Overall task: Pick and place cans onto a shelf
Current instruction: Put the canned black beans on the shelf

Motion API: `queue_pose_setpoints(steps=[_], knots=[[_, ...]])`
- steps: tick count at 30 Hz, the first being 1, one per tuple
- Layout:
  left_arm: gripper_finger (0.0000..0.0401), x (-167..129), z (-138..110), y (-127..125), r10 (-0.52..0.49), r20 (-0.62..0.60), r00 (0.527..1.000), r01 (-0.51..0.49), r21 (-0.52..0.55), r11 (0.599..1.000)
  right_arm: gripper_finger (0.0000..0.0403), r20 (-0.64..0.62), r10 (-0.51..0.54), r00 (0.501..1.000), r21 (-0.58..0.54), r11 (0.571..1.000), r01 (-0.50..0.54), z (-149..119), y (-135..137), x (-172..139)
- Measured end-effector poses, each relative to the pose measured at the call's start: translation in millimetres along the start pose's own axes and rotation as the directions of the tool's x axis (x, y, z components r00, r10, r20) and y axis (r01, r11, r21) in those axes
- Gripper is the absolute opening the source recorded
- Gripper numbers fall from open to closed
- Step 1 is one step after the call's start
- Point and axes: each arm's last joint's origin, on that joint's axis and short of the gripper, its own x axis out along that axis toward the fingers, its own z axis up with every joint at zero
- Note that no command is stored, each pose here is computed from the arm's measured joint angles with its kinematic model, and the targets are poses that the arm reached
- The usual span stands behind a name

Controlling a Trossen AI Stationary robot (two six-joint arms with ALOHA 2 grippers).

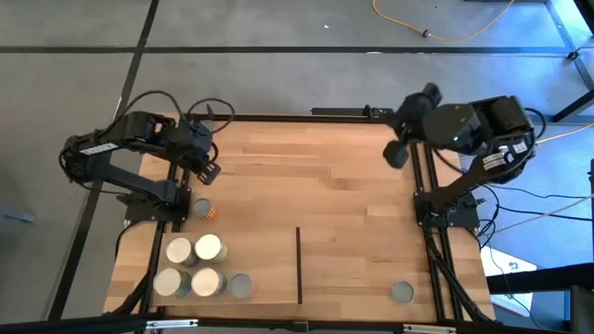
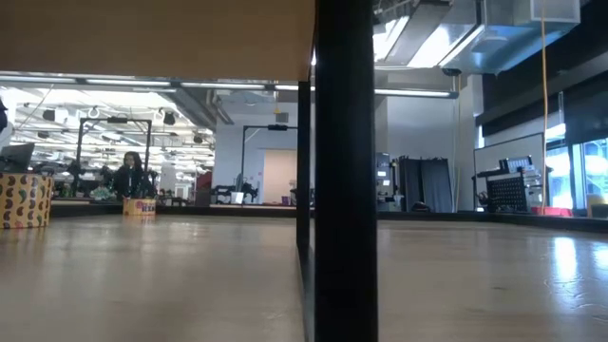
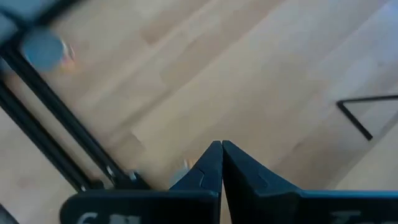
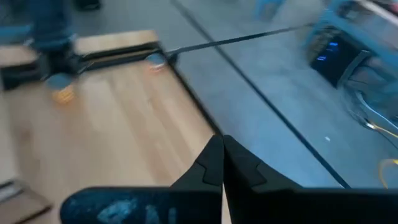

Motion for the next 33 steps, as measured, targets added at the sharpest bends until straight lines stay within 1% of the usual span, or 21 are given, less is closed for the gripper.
queue_pose_setpoints(steps=[3,7,9,11,12,16,18,20,22,23,25,27,30,33], knots=[[0.0021,13.9,-2.8,0.4,-0.014,-0.095,0.995,0.008,-0.07,0.998,0.0004,0.017,-0.068,0.998,0.028,0.997,0.068,0.5,-8.5,-0.8],[0.0045,38.4,-10.3,3.5,-0.001,-0.23,0.973,-0.047,-0.203,0.978,0.0004,0.016,-0.143,0.99,0.052,0.989,0.142,2.0,-16.9,4.0],[0.0052,52.2,-14.6,5.8,0.021,-0.288,0.957,-0.112,-0.302,0.947,0.0004,0.01,-0.171,0.985,0.065,0.983,0.17,2.6,-21.2,6.6],[0.0054,64.6,-20.2,8.6,0.036,-0.35,0.936,-0.189,-0.414,0.89,0.0005,0.003,-0.194,0.981,0.076,0.978,0.193,3.1,-25.4,9.1],[0.0054,71.3,-23.1,9.7,0.043,-0.38,0.924,-0.222,-0.442,0.869,0.0005,-0.001,-0.204,0.979,0.082,0.976,0.203,3.3,-27.2,10.2],[0.0053,94.6,-33.9,13.8,0.078,-0.449,0.89,-0.313,-0.478,0.82,0.0005,-0.015,-0.239,0.971,0.1,0.966,0.239,3.9,-34.3,14.2],[0.0054,105.6,-37.4,14.3,0.075,-0.459,0.886,-0.322,-0.49,0.81,0.0005,-0.021,-0.254,0.967,0.107,0.961,0.254,4.2,-37.4,15.8],[0.0055,116.8,-40.3,13.6,0.05,-0.465,0.884,-0.309,-0.501,0.808,0.0006,-0.026,-0.264,0.964,0.111,0.958,0.266,4.3,-39.9,17.1],[0.0055,129.1,-41.5,11.1,0.002,-0.45,0.893,-0.263,-0.518,0.814,0.0006,-0.034,-0.251,0.967,0.089,0.963,0.253,4.3,-41.0,18.2],[0.0054,135.4,-42.4,10.4,-0.014,-0.439,0.898,-0.244,-0.525,0.816,0.0006,-0.041,-0.227,0.973,0.069,0.971,0.229,4.2,-41.1,18.8],[0.0052,146.9,-44.8,9.3,-0.039,-0.419,0.907,-0.211,-0.533,0.82,0.0006,-0.056,-0.164,0.985,0.049,0.985,0.167,3.7,-41.4,19.6],[0.0052,155.6,-49.0,9.2,-0.057,-0.425,0.903,-0.199,-0.532,0.823,0.0006,-0.071,-0.093,0.993,0.03,0.995,0.095,3.1,-41.6,19.6],[0.0051,162.3,-55.3,12.9,-0.041,-0.457,0.888,-0.235,-0.53,0.815,0.0006,-0.082,-0.034,0.996,0.001,0.999,0.034,2.7,-41.8,19.8],[0.0051,165.8,-60.8,14.4,-0.014,-0.47,0.883,-0.274,-0.539,0.797,0.0006,-0.084,-0.036,0.996,-0.018,0.999,0.035,2.8,-43.1,20.5]])
